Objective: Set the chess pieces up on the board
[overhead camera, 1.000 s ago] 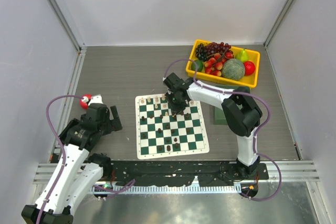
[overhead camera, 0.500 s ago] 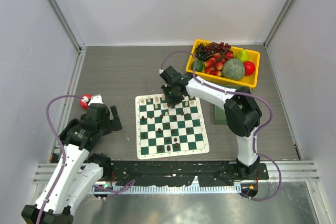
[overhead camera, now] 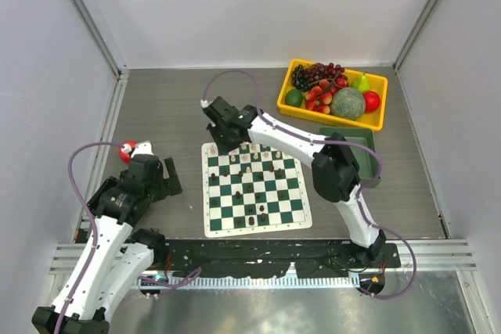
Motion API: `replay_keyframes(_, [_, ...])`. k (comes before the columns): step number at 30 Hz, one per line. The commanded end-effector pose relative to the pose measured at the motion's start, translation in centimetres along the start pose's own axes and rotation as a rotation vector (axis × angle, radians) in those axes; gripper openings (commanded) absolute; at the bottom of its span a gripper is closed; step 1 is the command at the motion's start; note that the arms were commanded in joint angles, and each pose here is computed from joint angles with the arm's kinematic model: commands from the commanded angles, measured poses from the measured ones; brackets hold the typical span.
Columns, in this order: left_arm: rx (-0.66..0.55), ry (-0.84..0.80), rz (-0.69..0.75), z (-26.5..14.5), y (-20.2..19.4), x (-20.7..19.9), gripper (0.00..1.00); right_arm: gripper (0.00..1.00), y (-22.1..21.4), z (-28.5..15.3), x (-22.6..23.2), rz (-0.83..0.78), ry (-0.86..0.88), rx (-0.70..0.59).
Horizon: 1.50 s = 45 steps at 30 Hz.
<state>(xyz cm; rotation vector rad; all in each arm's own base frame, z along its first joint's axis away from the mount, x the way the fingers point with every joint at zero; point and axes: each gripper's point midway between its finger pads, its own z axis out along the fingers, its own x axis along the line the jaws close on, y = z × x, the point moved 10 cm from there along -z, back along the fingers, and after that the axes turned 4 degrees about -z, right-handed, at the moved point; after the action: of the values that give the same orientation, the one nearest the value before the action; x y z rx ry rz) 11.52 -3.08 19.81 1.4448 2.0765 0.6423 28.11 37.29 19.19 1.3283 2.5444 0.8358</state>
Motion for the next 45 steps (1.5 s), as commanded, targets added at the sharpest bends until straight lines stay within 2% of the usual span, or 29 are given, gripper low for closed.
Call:
replay_keyframes(1, [-0.046,-0.021,0.002,0.0,0.6,-0.2,0.99,0.22,0.6,0.5,0.5,-0.026,-0.028,0.011])
replay_keyframes(33, [-0.048,-0.030,0.004,0.0,0.6,-0.2,0.99,0.23,-0.3,5.8,0.9,-0.058,-0.065,0.105])
replay_keyframes(37, [-0.051,-0.033,0.004,0.0,0.6,-0.3,0.99,0.27,-0.2,5.7,0.9,-0.064,-0.068,0.103])
replay_keyframes(42, [-0.051,-0.030,0.003,0.0,0.6,-0.2,0.99,0.38,0.3,5.1,1.4,-0.050,-0.026,0.093])
replay_keyframes(45, [-0.051,-0.030,0.001,-0.1,0.6,-0.2,0.99,0.38,0.8,4.4,1.5,-0.046,-0.016,0.075])
